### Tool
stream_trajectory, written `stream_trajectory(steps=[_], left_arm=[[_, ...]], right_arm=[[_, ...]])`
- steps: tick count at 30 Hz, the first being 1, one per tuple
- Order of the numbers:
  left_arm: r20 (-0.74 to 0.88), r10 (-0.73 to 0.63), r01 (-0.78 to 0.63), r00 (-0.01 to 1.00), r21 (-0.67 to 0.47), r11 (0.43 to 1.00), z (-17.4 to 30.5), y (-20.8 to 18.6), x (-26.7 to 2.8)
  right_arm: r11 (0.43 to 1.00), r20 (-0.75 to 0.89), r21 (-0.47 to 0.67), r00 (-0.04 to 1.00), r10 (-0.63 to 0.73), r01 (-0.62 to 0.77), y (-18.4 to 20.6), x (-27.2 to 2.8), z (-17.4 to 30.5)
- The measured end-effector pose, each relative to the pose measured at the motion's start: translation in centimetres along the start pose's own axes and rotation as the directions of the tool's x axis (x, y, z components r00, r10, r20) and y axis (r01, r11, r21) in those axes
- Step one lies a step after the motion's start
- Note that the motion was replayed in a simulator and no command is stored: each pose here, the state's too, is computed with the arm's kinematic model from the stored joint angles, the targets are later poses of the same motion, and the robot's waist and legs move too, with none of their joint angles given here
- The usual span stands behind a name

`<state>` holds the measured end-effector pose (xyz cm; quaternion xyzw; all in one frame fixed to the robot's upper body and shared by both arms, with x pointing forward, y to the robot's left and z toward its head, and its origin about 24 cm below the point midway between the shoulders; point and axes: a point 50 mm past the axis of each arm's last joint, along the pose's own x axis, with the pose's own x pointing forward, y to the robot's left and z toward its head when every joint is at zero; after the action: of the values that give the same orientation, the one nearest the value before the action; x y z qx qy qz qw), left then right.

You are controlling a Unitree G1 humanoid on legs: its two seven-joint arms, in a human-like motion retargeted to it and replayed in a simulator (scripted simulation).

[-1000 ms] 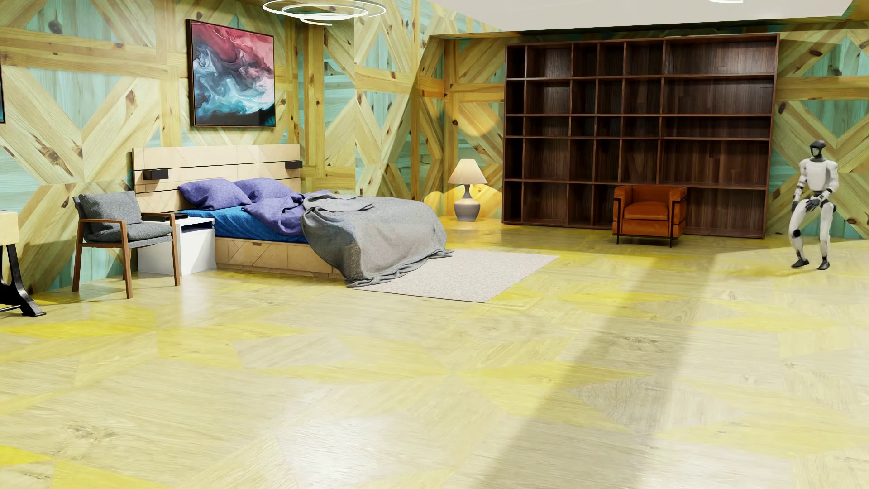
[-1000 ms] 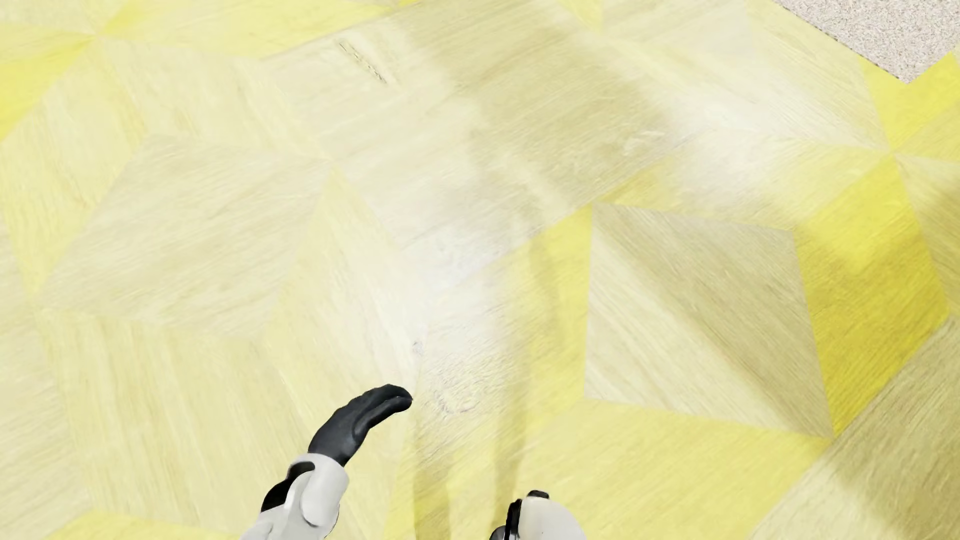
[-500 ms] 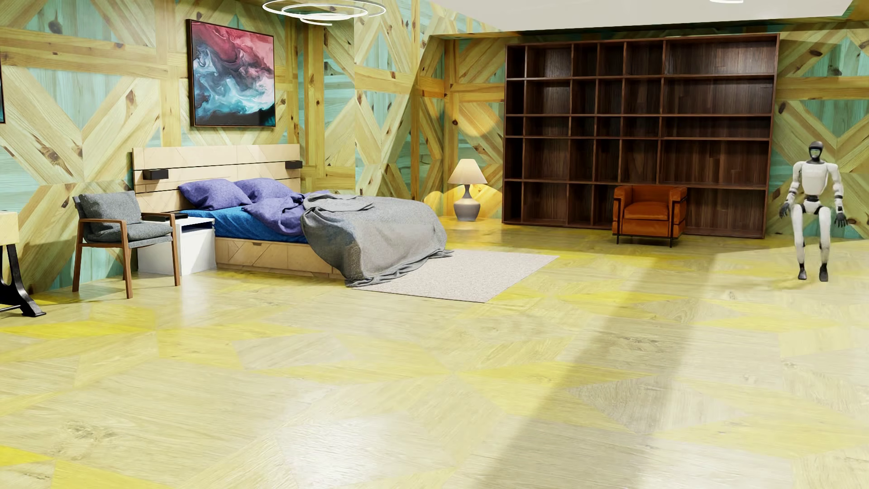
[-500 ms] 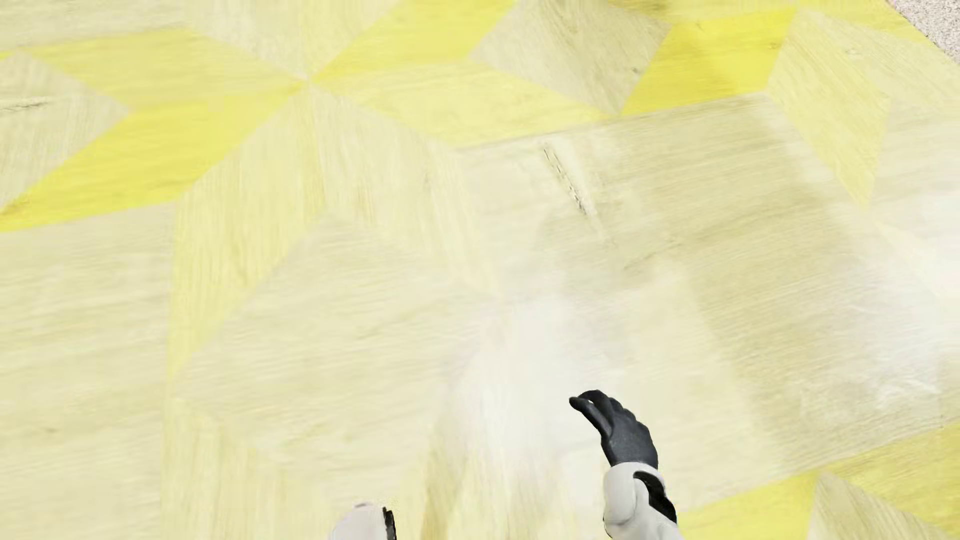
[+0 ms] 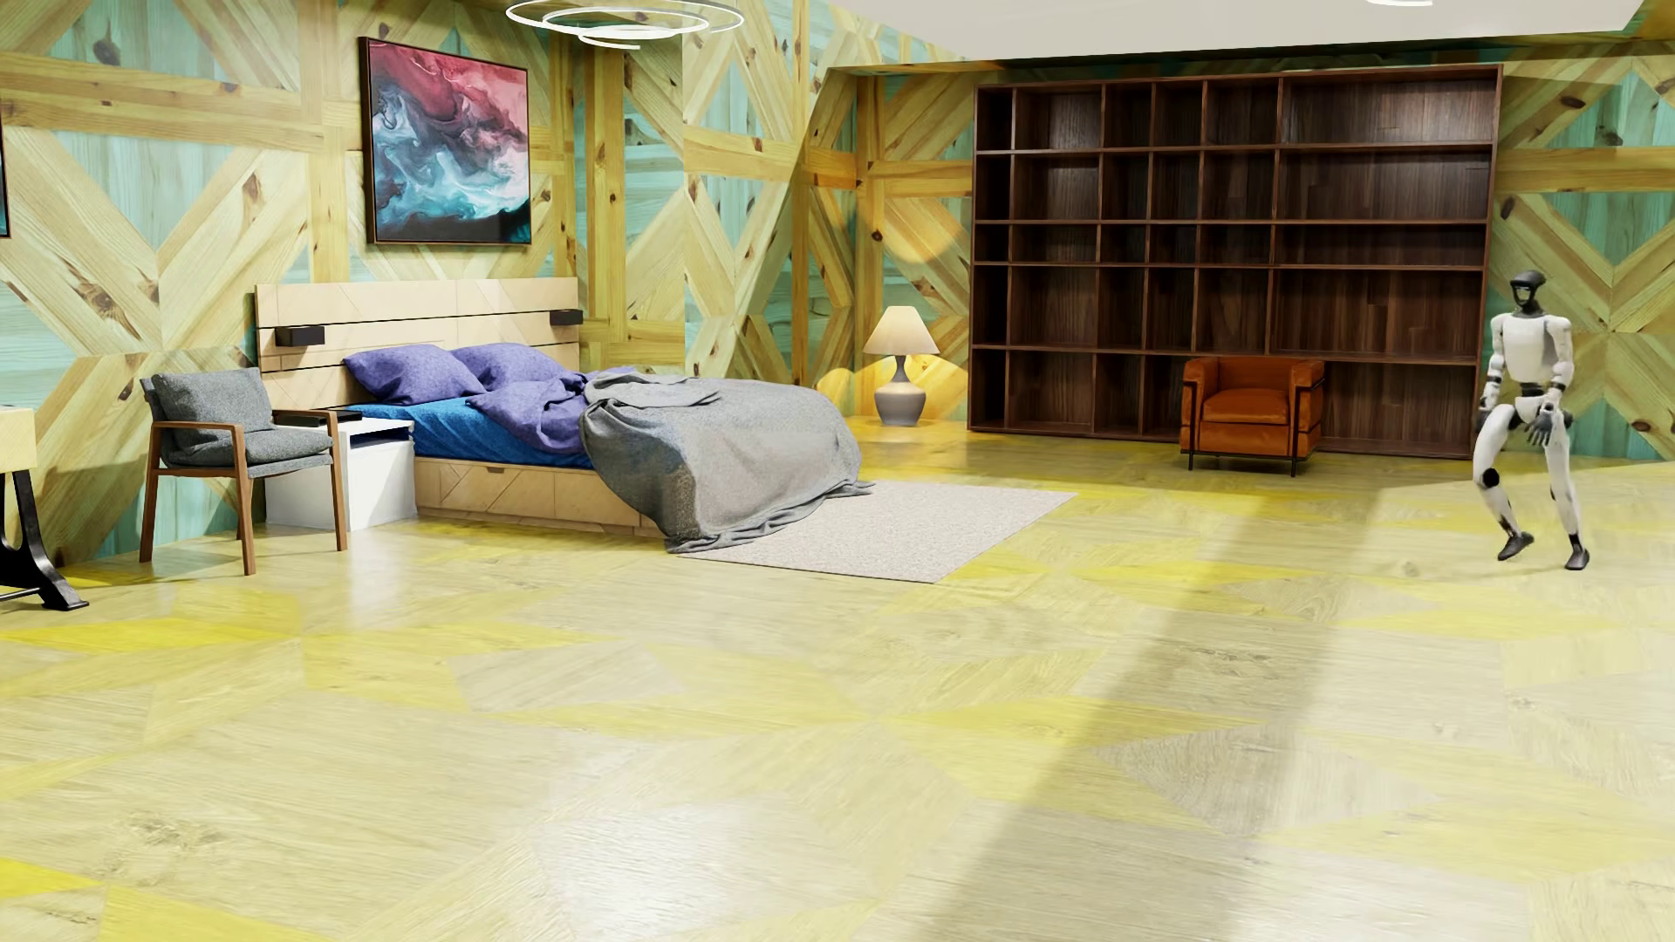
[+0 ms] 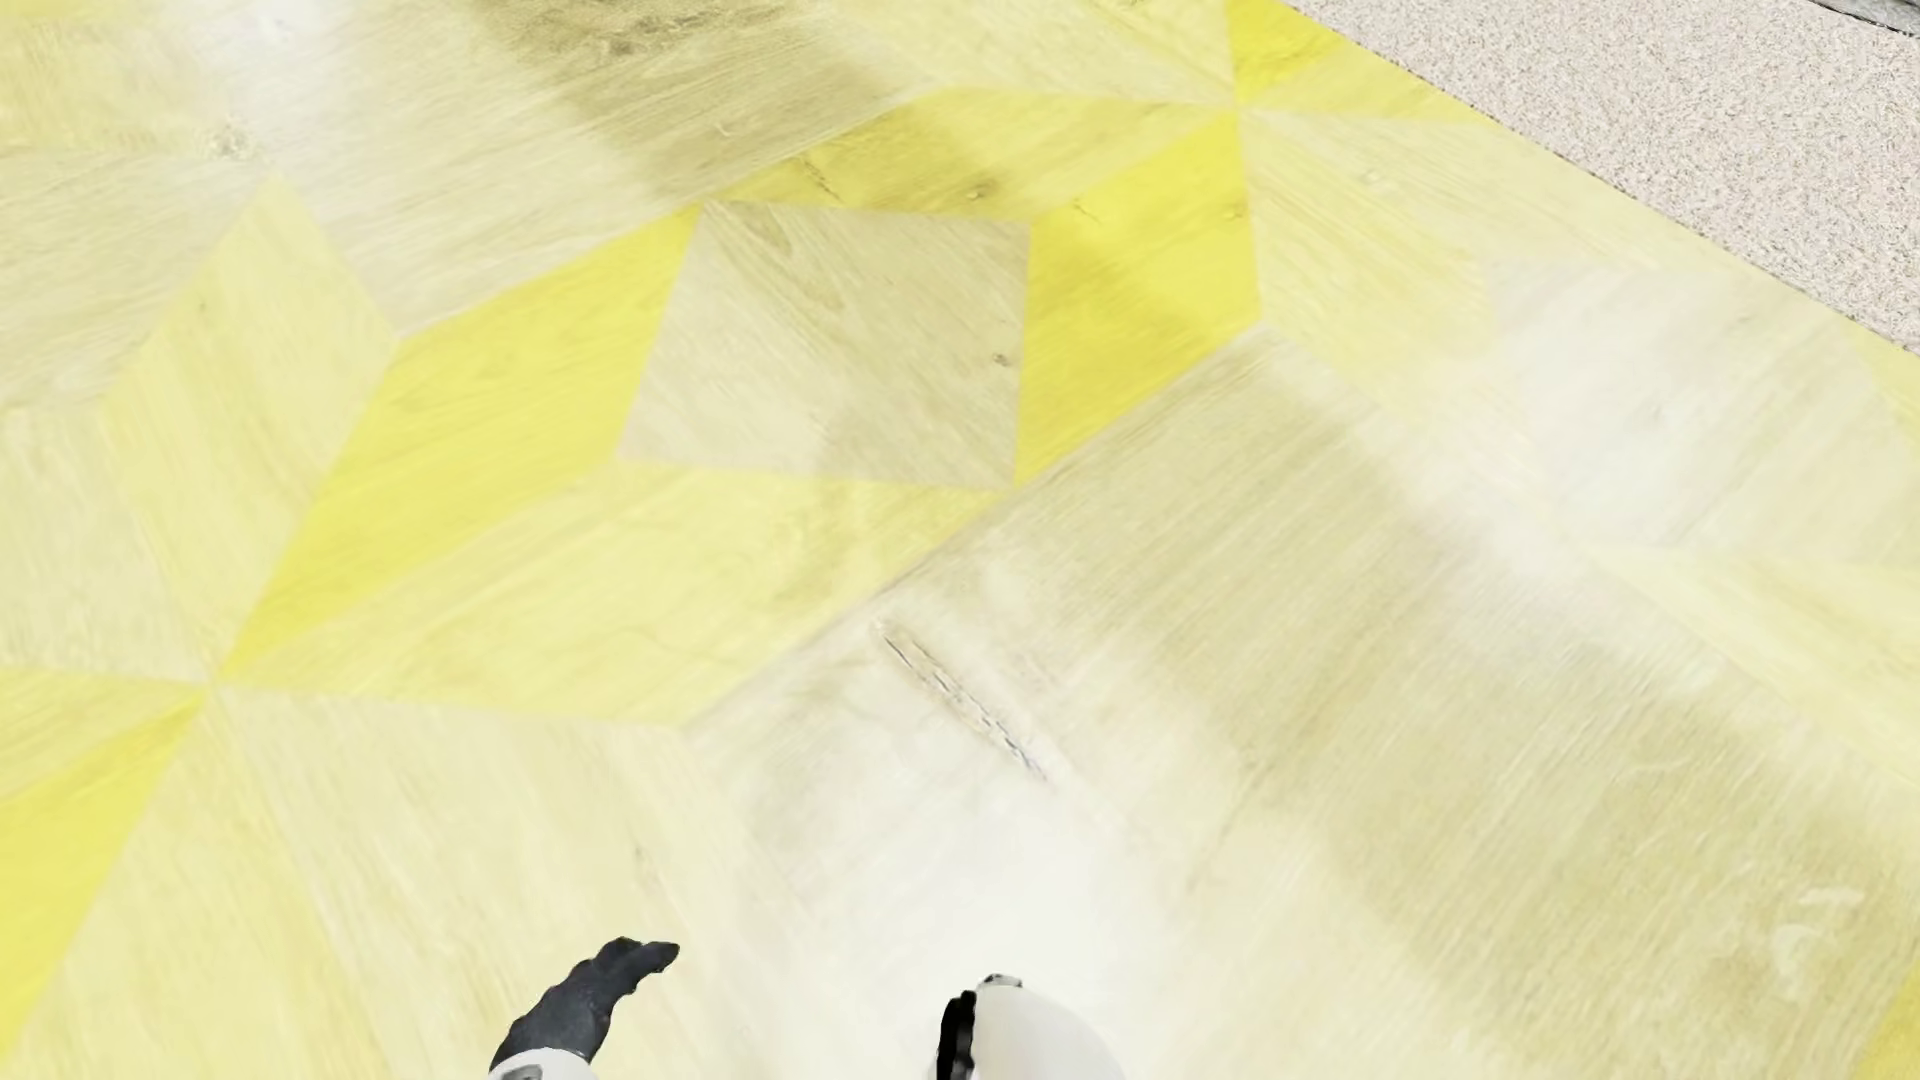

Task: Go to the bed

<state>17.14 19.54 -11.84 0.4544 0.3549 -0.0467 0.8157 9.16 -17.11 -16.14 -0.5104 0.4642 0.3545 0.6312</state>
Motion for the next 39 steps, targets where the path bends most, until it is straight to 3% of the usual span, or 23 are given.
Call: stream_trajectory(steps=[2,3,5,6,8,9,11,12,14,16,17,19,20,22,25,27,28,29,31,34,35,37,39], left_arm=[[0.138,0.293,-0.256,0.946,-0.235,0.938,5.2,6.1,1.3],[0.186,0.418,-0.337,0.889,-0.35,0.874,7.6,8.9,1.1],[0.288,0.545,-0.361,0.788,-0.5,0.787,10.7,12.0,-0.5],[0.339,0.541,-0.351,0.769,-0.483,0.802,11.0,12.1,-1.2],[0.399,0.457,-0.379,0.795,-0.261,0.888,9.6,10.8,-1.8],[0.388,0.385,-0.368,0.837,-0.121,0.922,8.3,9.5,-1.6],[0.259,0.116,-0.145,0.959,0.096,0.985,4.8,4.7,-0.6],[0.14,-0.078,0.052,0.987,0.185,0.981,2.2,1.7,-0.5],[-0.144,-0.407,0.431,0.902,0.313,0.846,-3.8,-3.5,-2.0],[-0.309,-0.534,0.614,0.787,0.309,0.726,-7.6,-6.4,-4.6],[-0.322,-0.544,0.625,0.775,0.266,0.734,-8.4,-7.4,-5.7],[-0.311,-0.49,0.549,0.814,0.136,0.825,-9.3,-8.6,-7.5],[-0.322,-0.448,0.497,0.834,0.084,0.864,-9.8,-9.0,-8.3],[-0.363,-0.419,0.451,0.832,0.002,0.892,-10.0,-10.1,-9.6],[-0.337,-0.481,0.501,0.809,-0.032,0.865,-7.9,-10.6,-8.2],[-0.254,-0.378,0.409,0.891,0.084,0.909,-5.2,-7.7,-4.8],[-0.184,-0.276,0.301,0.943,0.12,0.946,-3.4,-5.7,-3.0],[-0.093,-0.173,0.184,0.981,0.121,0.976,-1.4,-3.6,-1.5],[0.142,-0.004,-0.006,0.99,0.066,0.998,4.0,1.2,0.8],[0.45,0.228,-0.246,0.864,-0.018,0.969,11.2,8.4,1.0],[0.476,0.296,-0.304,0.828,-0.061,0.951,12.1,9.7,0.6],[0.414,0.36,-0.339,0.836,-0.127,0.932,10.8,10.1,0.5],[0.303,0.283,-0.273,0.91,-0.078,0.959,7.3,7.9,0.5]], right_arm=[[0.979,-0.076,0.011,0.976,0.203,-0.203,3.5,-0.5,-3.5],[0.977,-0.129,0.104,0.971,0.2,-0.187,4.5,-0.9,-5.1],[0.919,-0.36,0.394,0.923,0.134,0.02,7.0,-2.2,-8.2],[0.863,-0.484,0.488,0.863,0.145,0.129,8.6,-2.9,-8.6],[0.765,-0.491,0.619,0.847,0.201,0.178,9.9,-2.9,-6.2],[0.762,-0.411,0.632,0.894,0.176,0.14,8.7,-2.0,-4.4],[0.87,-0.337,0.428,0.936,-0.098,0.245,2.0,-0.4,-1.6],[0.847,-0.3,0.361,0.908,-0.291,0.39,-2.3,-0.2,0.1],[0.708,-0.099,0.48,0.833,-0.544,0.519,-10.0,-1.3,4.6],[0.66,0.192,0.489,0.668,-0.719,0.57,-16.9,-4.7,9.2],[0.611,0.31,0.442,0.528,-0.791,0.656,-19.8,-7.2,11.1],[0.461,0.452,0.425,0.26,-0.854,0.779,-22.9,-11.6,13.6],[0.428,0.467,0.453,0.2,-0.861,0.782,-23.3,-12.4,13.9],[0.474,0.426,0.47,0.278,-0.861,0.745,-22.1,-11.0,12.3],[0.695,0.272,0.294,0.64,-0.719,0.656,-16.7,-5.2,8.0],[0.893,0.08,0.13,0.893,-0.443,0.431,-10.3,-1.0,4.5],[0.968,0.002,0.026,0.968,-0.251,0.25,-6.6,0.2,2.5],[0.995,-0.053,-0.076,0.997,-0.062,0.058,-3.0,0.7,0.6],[0.979,-0.109,-0.105,0.98,0.165,-0.177,2.4,0.1,-2.8],[0.973,-0.244,0.227,0.966,0.091,-0.035,6.4,-1.8,-6.7],[0.966,-0.312,0.26,0.946,0.085,-0.001,7.6,-2.5,-7.7],[0.957,-0.368,0.275,0.91,0.192,-0.091,9.9,-3.1,-8.0],[0.944,-0.278,0.264,0.921,0.273,-0.2,8.7,-1.9,-6.0]])
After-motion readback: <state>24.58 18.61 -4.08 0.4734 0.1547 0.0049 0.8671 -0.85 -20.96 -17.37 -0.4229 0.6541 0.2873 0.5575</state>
